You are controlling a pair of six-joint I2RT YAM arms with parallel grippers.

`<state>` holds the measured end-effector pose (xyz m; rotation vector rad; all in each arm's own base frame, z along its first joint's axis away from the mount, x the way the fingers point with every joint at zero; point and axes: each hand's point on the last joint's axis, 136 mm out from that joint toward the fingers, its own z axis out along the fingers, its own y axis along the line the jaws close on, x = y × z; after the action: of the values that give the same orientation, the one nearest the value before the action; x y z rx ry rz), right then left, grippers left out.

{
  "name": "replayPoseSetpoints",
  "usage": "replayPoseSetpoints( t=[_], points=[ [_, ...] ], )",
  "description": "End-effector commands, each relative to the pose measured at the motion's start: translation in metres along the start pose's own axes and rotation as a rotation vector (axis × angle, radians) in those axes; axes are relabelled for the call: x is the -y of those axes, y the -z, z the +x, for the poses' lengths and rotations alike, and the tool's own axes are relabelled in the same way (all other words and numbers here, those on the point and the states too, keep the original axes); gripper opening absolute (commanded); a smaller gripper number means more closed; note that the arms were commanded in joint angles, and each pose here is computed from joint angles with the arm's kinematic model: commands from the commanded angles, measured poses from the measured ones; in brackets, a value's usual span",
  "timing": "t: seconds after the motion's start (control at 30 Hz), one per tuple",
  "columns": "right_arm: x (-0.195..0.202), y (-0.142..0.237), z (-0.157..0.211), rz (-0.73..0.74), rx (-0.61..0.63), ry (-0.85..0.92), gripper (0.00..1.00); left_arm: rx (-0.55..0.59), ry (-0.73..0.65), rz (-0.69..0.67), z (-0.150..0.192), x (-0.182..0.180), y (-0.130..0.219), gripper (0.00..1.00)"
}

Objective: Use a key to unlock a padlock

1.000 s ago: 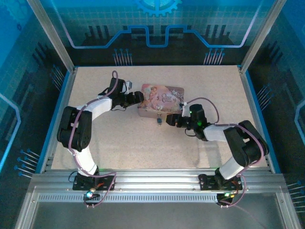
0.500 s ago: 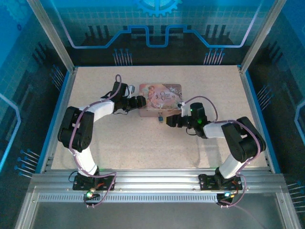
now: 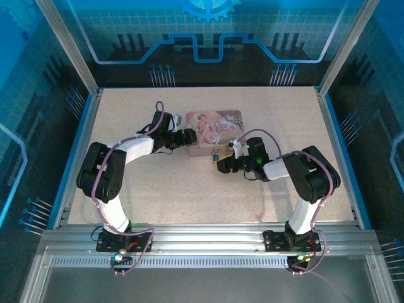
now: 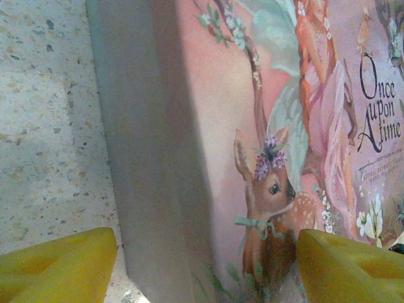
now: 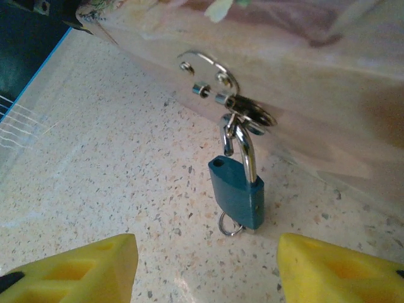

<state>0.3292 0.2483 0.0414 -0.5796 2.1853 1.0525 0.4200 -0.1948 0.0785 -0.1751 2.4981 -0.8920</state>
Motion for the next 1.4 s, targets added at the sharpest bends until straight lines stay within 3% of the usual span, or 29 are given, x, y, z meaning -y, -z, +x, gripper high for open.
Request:
replayPoseSetpoints(
  t=[0.0, 0.53, 0.9, 1.23, 1.37],
  points=[
    [0.002, -0.008, -0.003, 0.000, 0.010, 0.050, 0.60, -0.042, 0.025, -0.046, 0.021, -0.009, -0.001, 0.75],
    [0.012, -0.018, 0.000, 0.000, 0.017, 0.026, 0.40, -0.039, 0.027, -0.048, 0.020, -0.006, -0.001, 0.75],
    [0.026, -0.010, -0.003, 0.085, 0.046, -0.029, 0.11, -0.027, 0.029, -0.068, 0.024, -0.011, 0.005, 0.75],
    [0.028, 0.004, -0.014, 0.159, 0.084, -0.095, 0.07, -0.025, 0.032, -0.060, 0.040, -0.007, 0.010, 0.75],
    [0.016, 0.004, -0.017, 0.097, 0.088, -0.069, 0.15, -0.021, 0.035, -0.060, 0.043, -0.007, 0.011, 0.75]
  ],
)
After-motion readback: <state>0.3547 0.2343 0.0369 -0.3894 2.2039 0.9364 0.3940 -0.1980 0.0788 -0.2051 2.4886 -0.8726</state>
